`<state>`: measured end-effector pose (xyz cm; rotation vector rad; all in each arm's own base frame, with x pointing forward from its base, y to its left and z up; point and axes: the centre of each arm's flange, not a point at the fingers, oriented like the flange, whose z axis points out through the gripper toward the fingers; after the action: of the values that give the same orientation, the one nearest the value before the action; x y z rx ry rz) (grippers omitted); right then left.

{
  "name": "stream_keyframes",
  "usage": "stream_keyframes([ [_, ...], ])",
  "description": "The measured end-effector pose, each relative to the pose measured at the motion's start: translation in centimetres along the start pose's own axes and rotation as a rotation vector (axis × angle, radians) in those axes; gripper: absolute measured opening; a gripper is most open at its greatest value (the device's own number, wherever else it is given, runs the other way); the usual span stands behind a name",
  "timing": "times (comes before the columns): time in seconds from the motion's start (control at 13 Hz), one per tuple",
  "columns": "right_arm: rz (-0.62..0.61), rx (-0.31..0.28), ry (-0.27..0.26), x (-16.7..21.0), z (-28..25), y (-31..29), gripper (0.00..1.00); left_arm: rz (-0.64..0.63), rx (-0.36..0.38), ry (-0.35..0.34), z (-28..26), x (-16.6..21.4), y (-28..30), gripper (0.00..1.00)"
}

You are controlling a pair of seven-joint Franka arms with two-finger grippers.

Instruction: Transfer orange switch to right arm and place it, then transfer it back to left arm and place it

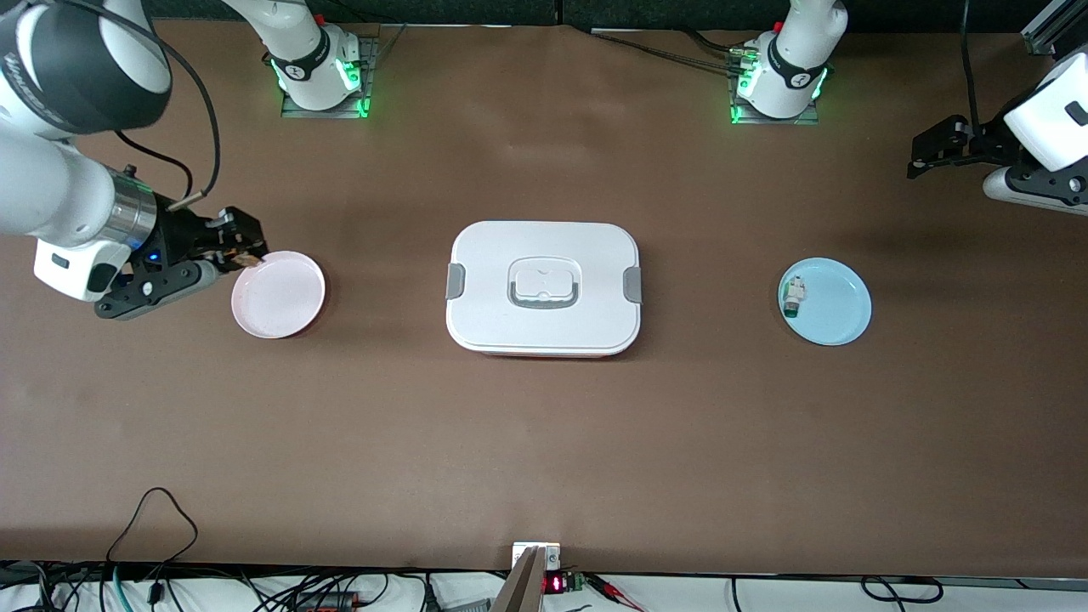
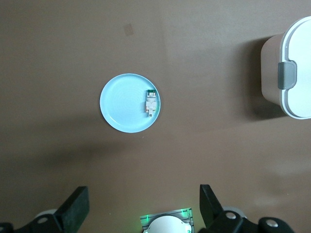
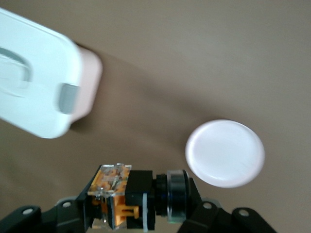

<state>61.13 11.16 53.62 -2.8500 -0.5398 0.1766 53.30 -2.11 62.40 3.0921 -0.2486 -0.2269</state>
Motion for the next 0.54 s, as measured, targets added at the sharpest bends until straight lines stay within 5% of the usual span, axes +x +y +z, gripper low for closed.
stream_keyframes([
  [0.54, -0.294, 0.195, 0.122, 1.2, -2.4, -5.6, 0.72, 0.041, -0.121, -0.044, 0.7, -0.1, 2.4, 1.00],
])
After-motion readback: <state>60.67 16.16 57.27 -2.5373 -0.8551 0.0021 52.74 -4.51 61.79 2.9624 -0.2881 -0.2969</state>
